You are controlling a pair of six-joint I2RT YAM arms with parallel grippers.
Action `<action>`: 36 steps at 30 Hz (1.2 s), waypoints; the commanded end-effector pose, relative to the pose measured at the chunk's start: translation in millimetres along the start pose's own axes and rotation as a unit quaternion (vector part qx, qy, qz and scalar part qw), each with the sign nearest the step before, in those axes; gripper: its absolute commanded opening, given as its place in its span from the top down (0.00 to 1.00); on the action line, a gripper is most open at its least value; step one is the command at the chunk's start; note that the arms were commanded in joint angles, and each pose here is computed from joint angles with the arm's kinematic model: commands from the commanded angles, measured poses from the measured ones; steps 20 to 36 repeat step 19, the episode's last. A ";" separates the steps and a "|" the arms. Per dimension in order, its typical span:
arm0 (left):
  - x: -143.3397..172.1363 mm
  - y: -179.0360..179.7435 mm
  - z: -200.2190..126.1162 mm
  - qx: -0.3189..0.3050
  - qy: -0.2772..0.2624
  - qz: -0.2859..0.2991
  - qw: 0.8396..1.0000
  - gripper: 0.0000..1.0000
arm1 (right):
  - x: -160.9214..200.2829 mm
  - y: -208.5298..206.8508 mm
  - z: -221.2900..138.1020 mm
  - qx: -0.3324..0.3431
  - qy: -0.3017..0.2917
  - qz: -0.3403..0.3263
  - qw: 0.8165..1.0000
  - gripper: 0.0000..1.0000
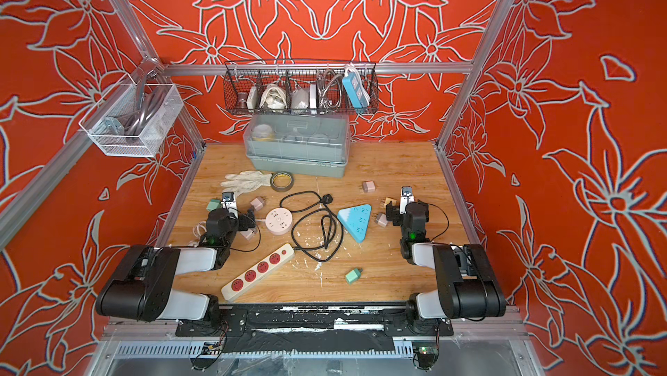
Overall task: Pull the plug off the socket
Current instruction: Reset both arms
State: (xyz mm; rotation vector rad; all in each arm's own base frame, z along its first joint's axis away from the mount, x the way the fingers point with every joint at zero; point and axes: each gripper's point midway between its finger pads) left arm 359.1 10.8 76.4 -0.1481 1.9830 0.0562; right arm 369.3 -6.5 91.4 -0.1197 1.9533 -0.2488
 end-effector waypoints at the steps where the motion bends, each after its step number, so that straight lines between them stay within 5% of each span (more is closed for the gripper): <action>1: -11.4 -0.6 1.6 0.005 -0.011 -0.011 1.000 0.01 | -3.7 -1.0 1.1 -0.001 -0.002 0.008 1.000 0.00; 36: -11.1 -0.6 1.6 0.006 -0.010 -0.012 1.000 0.01 | -3.7 -0.2 1.6 -0.003 -0.002 0.008 1.000 0.00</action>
Point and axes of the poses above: each gripper's point midway between its finger pads, its own z axis out along the fingers, its own y axis along the line the jaws close on, x = y × z, and after that the axes turned 3 degrees about -z, right-handed
